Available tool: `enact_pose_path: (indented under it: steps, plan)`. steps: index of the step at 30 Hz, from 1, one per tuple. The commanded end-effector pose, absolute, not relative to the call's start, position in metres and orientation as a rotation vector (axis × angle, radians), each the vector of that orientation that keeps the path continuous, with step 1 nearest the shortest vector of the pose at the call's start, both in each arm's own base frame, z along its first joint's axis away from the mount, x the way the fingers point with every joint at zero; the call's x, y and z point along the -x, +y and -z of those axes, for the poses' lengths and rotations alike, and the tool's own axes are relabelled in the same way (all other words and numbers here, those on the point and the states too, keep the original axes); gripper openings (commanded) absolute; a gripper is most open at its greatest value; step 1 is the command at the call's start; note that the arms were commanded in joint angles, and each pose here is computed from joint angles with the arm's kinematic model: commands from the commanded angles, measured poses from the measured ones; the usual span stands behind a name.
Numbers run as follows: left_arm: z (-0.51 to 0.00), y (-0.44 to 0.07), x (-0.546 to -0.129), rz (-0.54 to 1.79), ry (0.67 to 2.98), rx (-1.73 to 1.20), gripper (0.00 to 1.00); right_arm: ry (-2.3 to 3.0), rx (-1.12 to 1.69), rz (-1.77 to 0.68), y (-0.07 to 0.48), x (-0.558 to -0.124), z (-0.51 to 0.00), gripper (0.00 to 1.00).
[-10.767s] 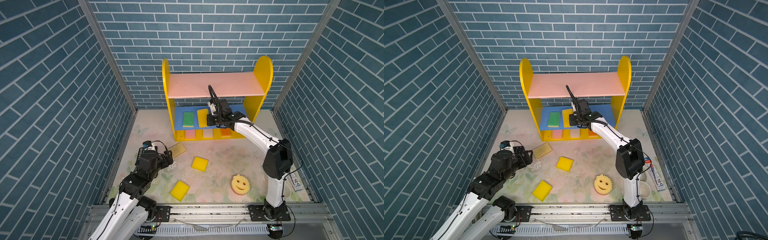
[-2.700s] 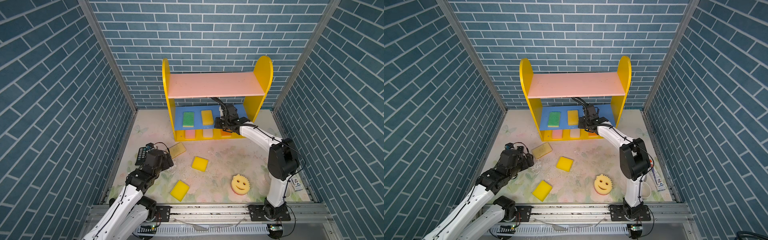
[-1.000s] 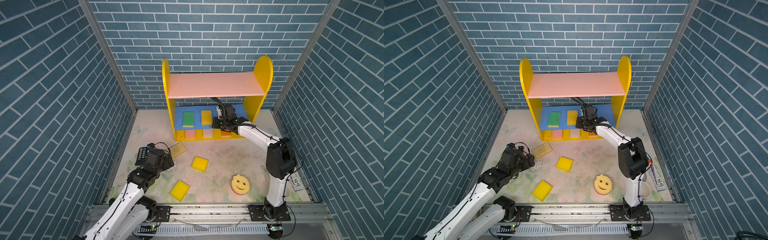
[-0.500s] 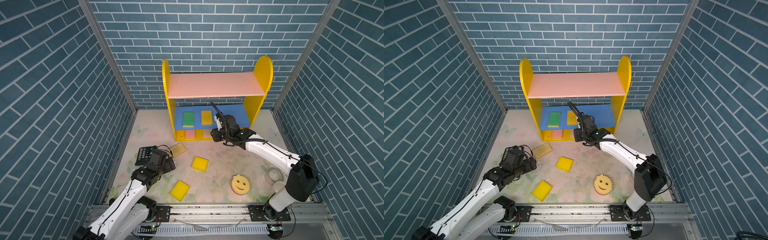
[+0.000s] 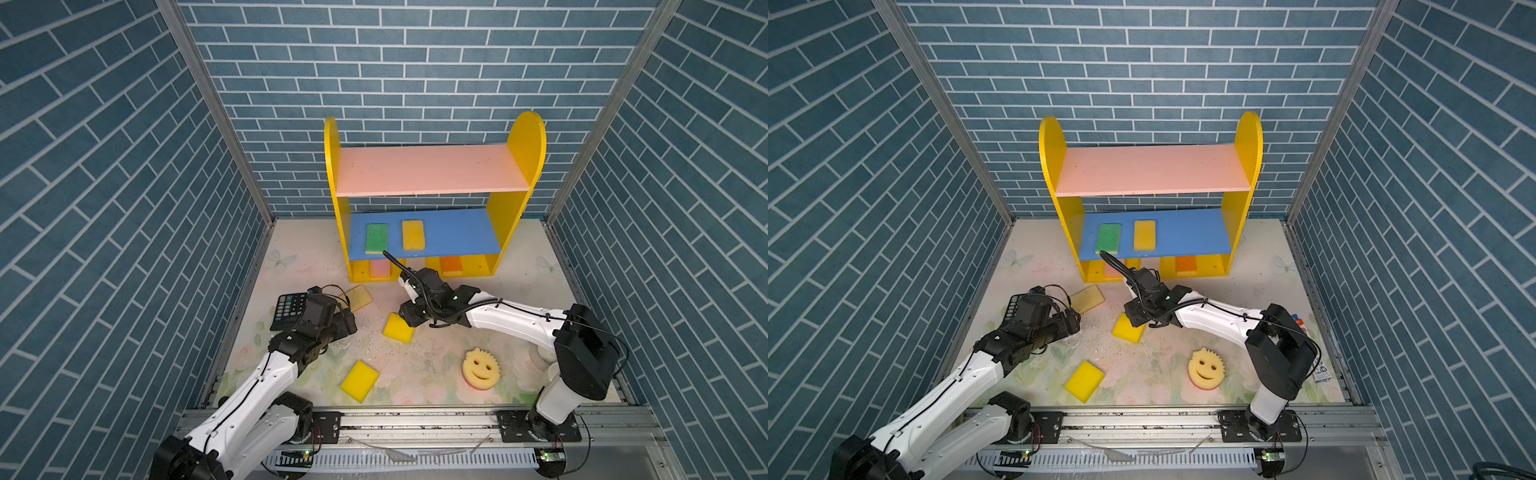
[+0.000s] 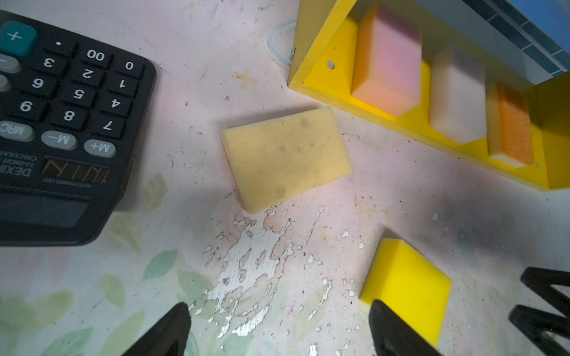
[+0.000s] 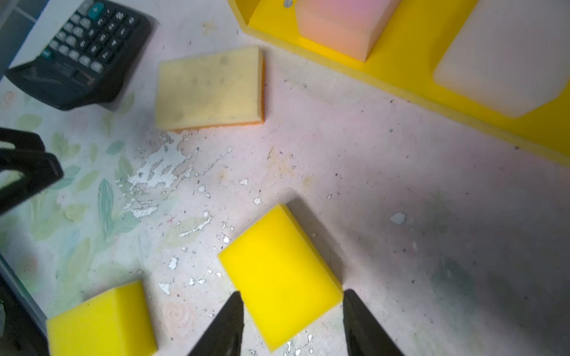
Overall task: Place and organize the cleaning sponges onto the shelf
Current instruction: 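Move the right gripper down to the bright yellow sponge on the table, then grasp the bright yellow sponge with the right gripper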
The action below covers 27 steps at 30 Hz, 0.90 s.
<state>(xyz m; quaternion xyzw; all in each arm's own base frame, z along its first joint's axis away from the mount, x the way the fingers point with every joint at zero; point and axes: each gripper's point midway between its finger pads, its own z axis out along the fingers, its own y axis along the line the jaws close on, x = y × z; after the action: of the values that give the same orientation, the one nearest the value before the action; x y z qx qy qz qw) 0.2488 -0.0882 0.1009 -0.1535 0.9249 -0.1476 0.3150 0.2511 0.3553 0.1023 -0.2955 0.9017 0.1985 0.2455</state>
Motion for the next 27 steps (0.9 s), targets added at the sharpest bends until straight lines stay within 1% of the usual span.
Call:
enact_pose_path:
  steps: [1,6,9,13,16,19,21,25,26,27]
  plan:
    - [-0.095,-0.089,-0.25,0.407,2.441,0.427,0.92,2.506,0.806,-0.574,0.354,-0.243,-0.079,0.57]
    - [-0.091,-0.093,-0.25,0.432,2.452,0.451,0.9,2.556,0.841,-0.536,0.348,-0.239,-0.052,0.61]
    - [-0.09,-0.092,-0.248,0.428,2.457,0.456,0.9,2.576,0.803,-0.53,0.343,-0.245,-0.042,0.62]
    - [-0.092,-0.091,-0.249,0.418,2.456,0.451,0.9,2.604,0.737,-0.615,0.343,-0.25,-0.033,0.64]
    - [-0.092,-0.091,-0.25,0.414,2.454,0.453,0.9,2.624,0.721,-0.652,0.344,-0.25,-0.025,0.63]
    - [-0.091,-0.093,-0.252,0.424,2.458,0.455,0.9,2.644,0.712,-0.686,0.348,-0.247,-0.019,0.54]
    - [-0.091,-0.094,-0.254,0.424,2.462,0.453,0.9,2.642,0.69,-0.72,0.35,-0.246,-0.019,0.43]
    - [-0.09,-0.095,-0.256,0.42,2.467,0.445,0.9,2.635,0.636,-0.757,0.351,-0.247,-0.02,0.29]
    - [-0.09,-0.096,-0.257,0.425,2.469,0.442,0.9,2.636,0.621,-0.76,0.35,-0.248,-0.021,0.24]
    - [-0.09,-0.097,-0.257,0.429,2.472,0.439,0.9,2.634,0.603,-0.767,0.348,-0.248,-0.023,0.16]
